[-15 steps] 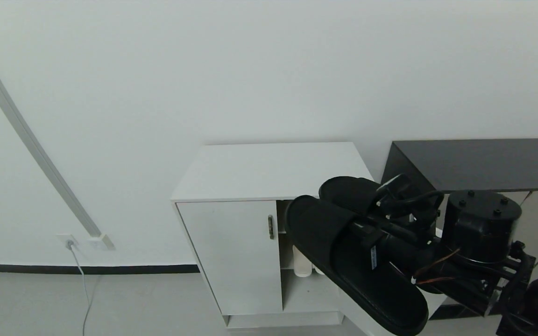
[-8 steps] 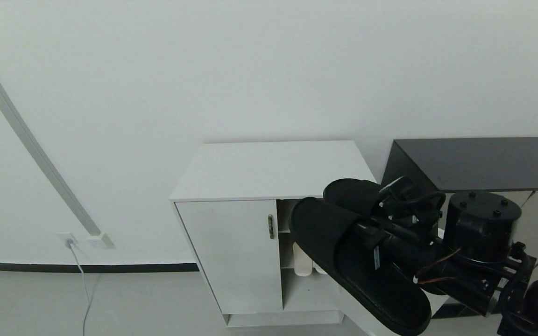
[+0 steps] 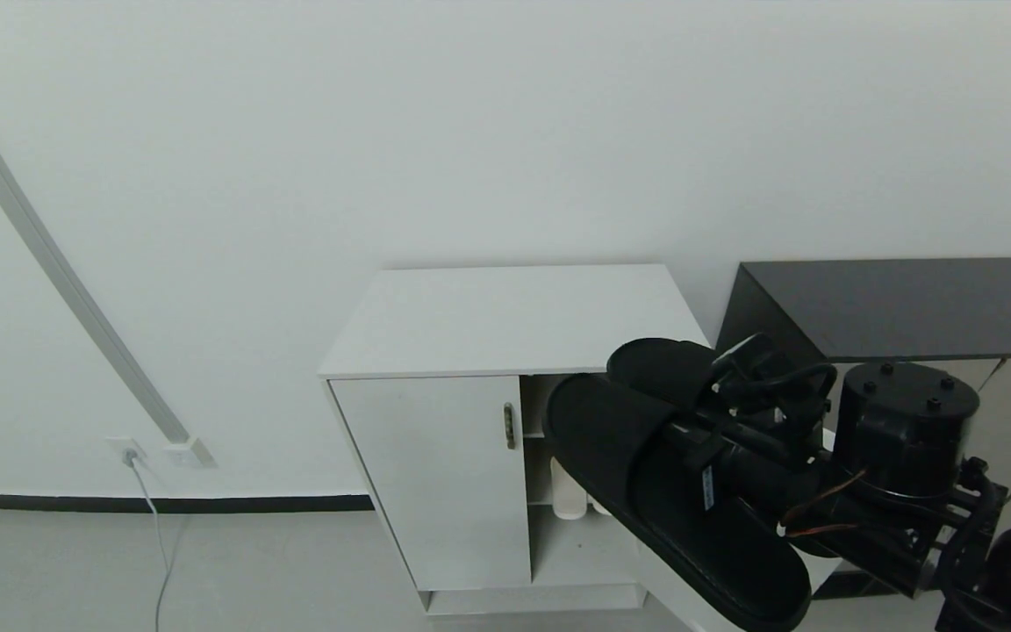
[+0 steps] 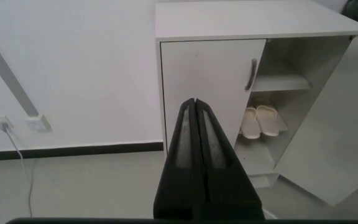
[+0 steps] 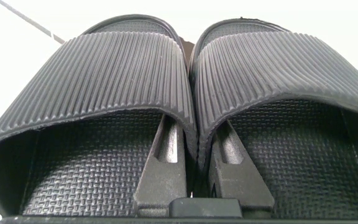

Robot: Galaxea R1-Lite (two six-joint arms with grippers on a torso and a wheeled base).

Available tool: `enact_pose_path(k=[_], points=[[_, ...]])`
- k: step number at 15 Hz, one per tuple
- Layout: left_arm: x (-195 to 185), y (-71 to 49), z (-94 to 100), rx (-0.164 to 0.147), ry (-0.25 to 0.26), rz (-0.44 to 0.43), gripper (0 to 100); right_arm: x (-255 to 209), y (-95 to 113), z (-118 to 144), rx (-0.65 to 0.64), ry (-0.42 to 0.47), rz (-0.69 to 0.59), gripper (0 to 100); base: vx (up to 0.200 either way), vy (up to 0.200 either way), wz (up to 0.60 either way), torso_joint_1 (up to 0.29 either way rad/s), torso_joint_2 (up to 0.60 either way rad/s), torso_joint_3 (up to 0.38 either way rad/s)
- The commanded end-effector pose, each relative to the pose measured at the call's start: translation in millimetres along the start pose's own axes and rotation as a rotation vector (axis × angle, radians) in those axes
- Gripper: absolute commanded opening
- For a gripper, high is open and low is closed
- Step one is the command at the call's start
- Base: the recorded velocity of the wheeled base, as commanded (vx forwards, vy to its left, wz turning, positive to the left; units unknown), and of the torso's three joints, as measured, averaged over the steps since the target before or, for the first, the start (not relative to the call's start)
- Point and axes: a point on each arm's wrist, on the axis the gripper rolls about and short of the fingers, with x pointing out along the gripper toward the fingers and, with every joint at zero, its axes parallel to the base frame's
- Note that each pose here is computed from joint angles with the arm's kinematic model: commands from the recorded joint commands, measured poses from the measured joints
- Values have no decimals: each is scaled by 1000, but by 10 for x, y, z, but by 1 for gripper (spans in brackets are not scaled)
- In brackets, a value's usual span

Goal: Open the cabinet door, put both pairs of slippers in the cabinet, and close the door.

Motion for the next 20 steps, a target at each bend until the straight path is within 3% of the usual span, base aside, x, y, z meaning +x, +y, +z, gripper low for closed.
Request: enact_pose_path(k=[1, 12, 20], points=[[0, 0, 0, 0, 0, 0, 0, 1, 4, -5, -1, 2, 1, 0, 0, 0, 0, -100, 256, 129], [0, 0, 0, 0, 0, 2, 0, -14, 7, -31, -26, 9, 7, 0, 0, 0, 0, -160, 369, 203], [0, 0, 0, -2, 0, 2, 0, -16, 12, -34, -26, 10, 9, 0, 0, 0, 0, -220, 538, 313]])
